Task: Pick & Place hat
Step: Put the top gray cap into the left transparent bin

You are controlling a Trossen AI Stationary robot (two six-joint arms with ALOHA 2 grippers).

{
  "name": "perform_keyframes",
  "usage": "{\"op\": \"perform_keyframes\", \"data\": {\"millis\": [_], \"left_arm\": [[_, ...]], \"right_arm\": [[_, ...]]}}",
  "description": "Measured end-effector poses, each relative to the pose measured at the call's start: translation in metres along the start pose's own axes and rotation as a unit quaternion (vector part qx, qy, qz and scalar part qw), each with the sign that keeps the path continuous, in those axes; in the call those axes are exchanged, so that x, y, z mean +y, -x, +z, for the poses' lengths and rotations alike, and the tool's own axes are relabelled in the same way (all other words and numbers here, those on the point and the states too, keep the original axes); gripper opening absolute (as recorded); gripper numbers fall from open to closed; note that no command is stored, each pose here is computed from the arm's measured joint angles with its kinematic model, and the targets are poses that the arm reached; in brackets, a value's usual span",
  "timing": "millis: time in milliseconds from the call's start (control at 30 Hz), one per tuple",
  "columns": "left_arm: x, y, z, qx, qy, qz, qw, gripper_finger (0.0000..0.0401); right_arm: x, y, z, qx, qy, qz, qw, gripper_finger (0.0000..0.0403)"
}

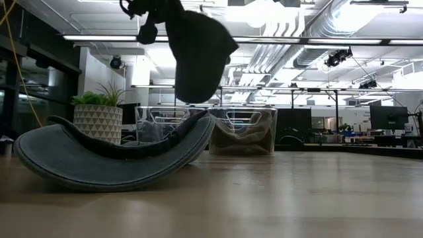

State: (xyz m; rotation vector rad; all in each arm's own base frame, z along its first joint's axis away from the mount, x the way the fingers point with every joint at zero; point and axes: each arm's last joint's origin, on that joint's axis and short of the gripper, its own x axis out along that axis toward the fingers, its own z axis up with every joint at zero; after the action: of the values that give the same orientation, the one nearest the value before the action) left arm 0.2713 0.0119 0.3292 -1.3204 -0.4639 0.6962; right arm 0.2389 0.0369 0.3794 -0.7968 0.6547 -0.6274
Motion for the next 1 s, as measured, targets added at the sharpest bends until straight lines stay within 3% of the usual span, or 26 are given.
{"op": "perform_keyframes", "data": {"millis": [367, 1000], "left_arm": [[0.002, -0.002, 0.012, -0.140, -0.029, 0.024, 0.989, 0.0000], [0.014, -0.044, 0.066, -0.151, -0.021, 0.046, 0.987, 0.0000]], "right_arm": [[0.007, 0.001, -0.008, 0.012, -0.076, 0.070, 0.995, 0.0181], [0.009, 0.001, -0.011, 0.023, -0.092, 0.079, 0.992, 0.0181]]}}
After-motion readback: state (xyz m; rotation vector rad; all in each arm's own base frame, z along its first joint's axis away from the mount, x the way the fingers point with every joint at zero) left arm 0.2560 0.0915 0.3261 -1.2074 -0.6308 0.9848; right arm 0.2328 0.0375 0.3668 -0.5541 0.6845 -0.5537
